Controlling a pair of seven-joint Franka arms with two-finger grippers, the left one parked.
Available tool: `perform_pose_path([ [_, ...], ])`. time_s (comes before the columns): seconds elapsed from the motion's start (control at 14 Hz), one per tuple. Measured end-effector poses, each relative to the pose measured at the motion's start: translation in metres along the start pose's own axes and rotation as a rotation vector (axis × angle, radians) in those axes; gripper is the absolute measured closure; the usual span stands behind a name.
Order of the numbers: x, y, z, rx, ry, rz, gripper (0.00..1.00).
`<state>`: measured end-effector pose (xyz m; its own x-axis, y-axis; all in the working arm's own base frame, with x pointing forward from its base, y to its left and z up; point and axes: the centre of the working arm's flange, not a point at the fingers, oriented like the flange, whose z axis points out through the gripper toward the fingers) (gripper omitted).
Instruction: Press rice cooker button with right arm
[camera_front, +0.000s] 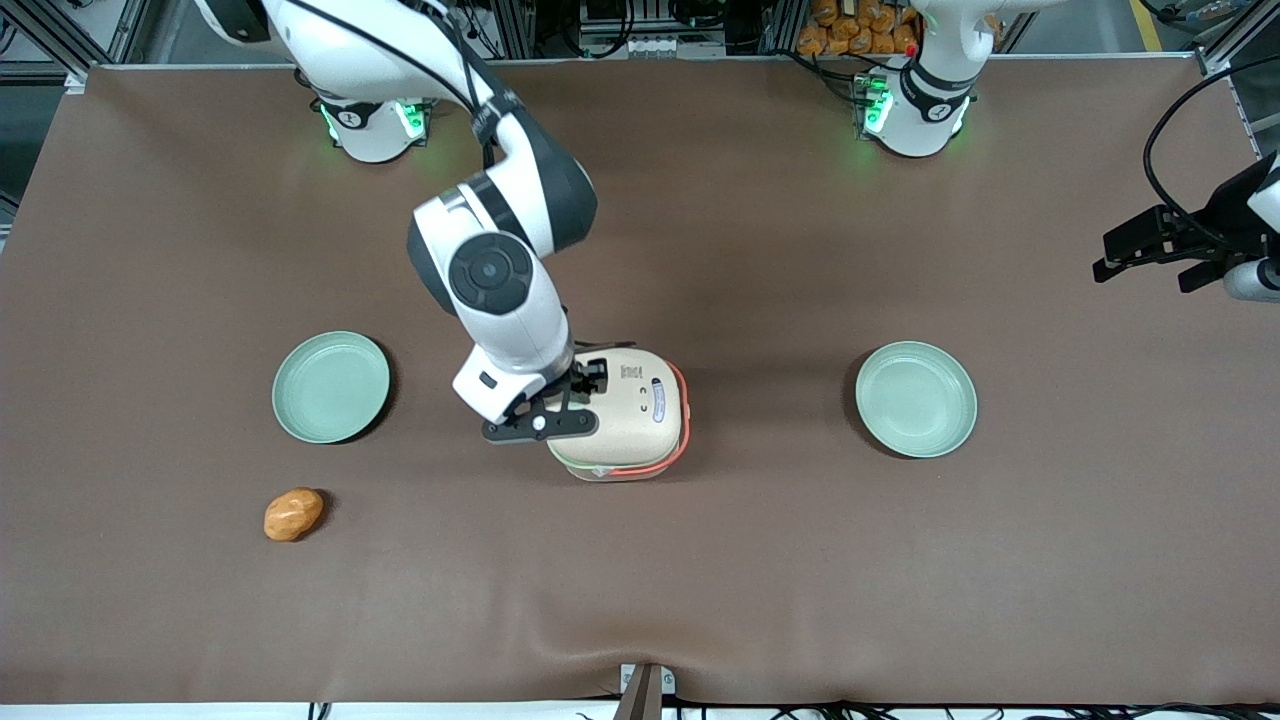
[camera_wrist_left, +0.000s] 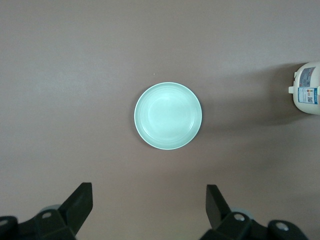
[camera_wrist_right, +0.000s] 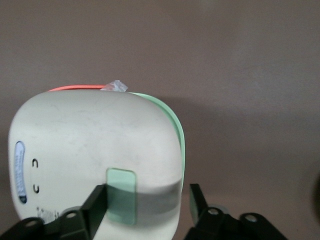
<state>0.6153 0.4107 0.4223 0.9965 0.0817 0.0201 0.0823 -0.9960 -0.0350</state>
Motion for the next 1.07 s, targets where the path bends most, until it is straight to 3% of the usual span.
perform_pose_path([
  [0.14, -0.008, 0.006, -0.041, 0.009, 0.006, 0.002, 0.0],
  [0.36, -0.014, 0.036, -0.092, 0.012, 0.003, 0.033, 0.0],
  [0.64, -0.003, 0.115, -0.125, -0.007, -0.038, 0.102, 0.0],
  [1.07, 0.012, 0.244, -0.146, -0.031, -0.078, 0.035, 0.0],
])
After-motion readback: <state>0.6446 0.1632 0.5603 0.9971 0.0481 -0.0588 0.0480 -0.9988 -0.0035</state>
